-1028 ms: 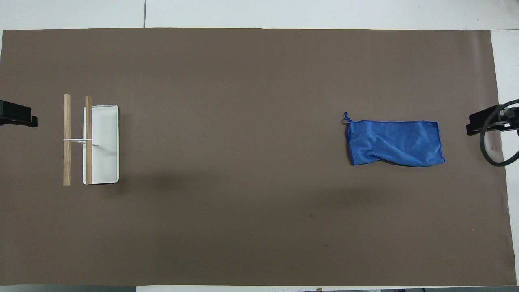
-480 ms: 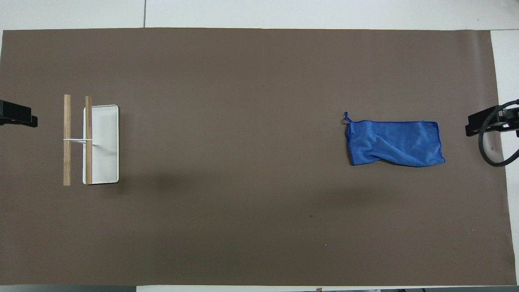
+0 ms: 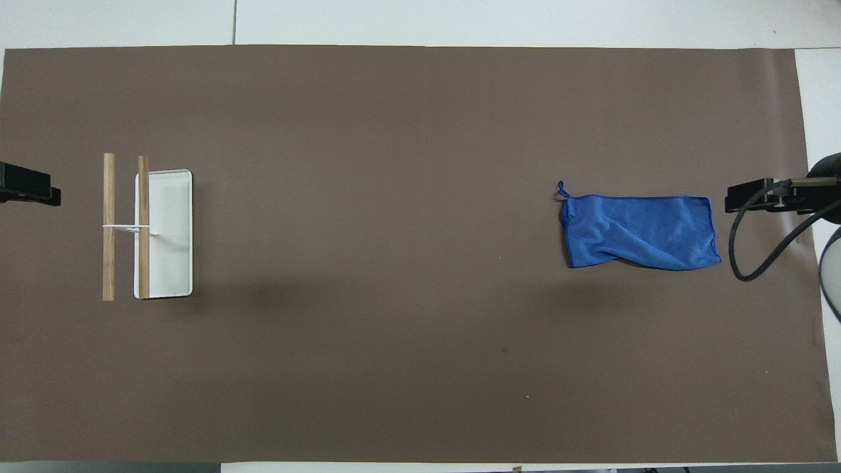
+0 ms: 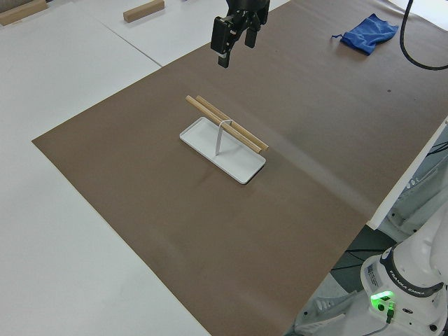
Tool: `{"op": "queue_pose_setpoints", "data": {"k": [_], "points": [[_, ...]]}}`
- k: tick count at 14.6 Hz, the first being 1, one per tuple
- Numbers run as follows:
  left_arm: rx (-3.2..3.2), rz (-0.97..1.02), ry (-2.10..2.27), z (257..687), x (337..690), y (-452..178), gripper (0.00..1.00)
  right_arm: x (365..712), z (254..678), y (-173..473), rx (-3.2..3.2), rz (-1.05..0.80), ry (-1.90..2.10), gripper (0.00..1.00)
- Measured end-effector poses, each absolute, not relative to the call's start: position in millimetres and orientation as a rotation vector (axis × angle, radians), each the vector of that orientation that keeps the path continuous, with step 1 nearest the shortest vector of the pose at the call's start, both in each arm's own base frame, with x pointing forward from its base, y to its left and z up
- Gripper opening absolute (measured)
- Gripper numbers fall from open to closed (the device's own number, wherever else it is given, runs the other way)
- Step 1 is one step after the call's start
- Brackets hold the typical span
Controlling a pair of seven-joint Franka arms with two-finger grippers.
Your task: Right arm passes towel to left arm to hang
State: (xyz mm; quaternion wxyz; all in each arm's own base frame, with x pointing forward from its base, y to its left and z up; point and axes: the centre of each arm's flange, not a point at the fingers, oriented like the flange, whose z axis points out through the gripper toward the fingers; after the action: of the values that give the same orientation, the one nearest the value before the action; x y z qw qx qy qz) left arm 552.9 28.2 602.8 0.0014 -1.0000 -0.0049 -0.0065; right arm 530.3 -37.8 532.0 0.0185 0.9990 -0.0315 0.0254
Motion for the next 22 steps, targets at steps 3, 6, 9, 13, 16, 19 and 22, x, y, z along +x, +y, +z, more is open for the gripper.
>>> {"op": "queue_pose_setpoints", "data": {"k": [3,6,9,13,16,19,22], "points": [[-3.139,-0.021,-0.016,602.8,552.9,28.2,1.0,536.1,464.1,-38.3,3.102,0.103,-0.09,1.0],[-3.139,-0.021,-0.016,602.8,552.9,28.2,1.0,542.1,395.2,-35.4,3.1,0.156,-0.071,1.0],[-3.139,-0.021,-0.016,602.8,552.9,28.2,1.0,532.3,347.6,-32.7,3.101,0.163,-0.024,1.0],[-3.139,-0.02,-0.016,602.7,552.8,28.2,1.0,530.7,318.3,-34.1,3.104,0.168,0.009,1.0],[-3.139,-0.018,-0.015,602.5,552.7,28.1,1.0,532.8,292.3,-43.0,3.15,0.163,0.002,1.0],[-3.139,-0.018,-0.015,602.5,552.7,27.9,1.0,532.7,280.5,-52.0,3.173,0.158,0.05,0.93],[-3.139,-0.018,-0.015,602.5,552.7,27.9,1.0,533.9,284.9,-55.2,3.171,0.168,0.077,0.58]]}}
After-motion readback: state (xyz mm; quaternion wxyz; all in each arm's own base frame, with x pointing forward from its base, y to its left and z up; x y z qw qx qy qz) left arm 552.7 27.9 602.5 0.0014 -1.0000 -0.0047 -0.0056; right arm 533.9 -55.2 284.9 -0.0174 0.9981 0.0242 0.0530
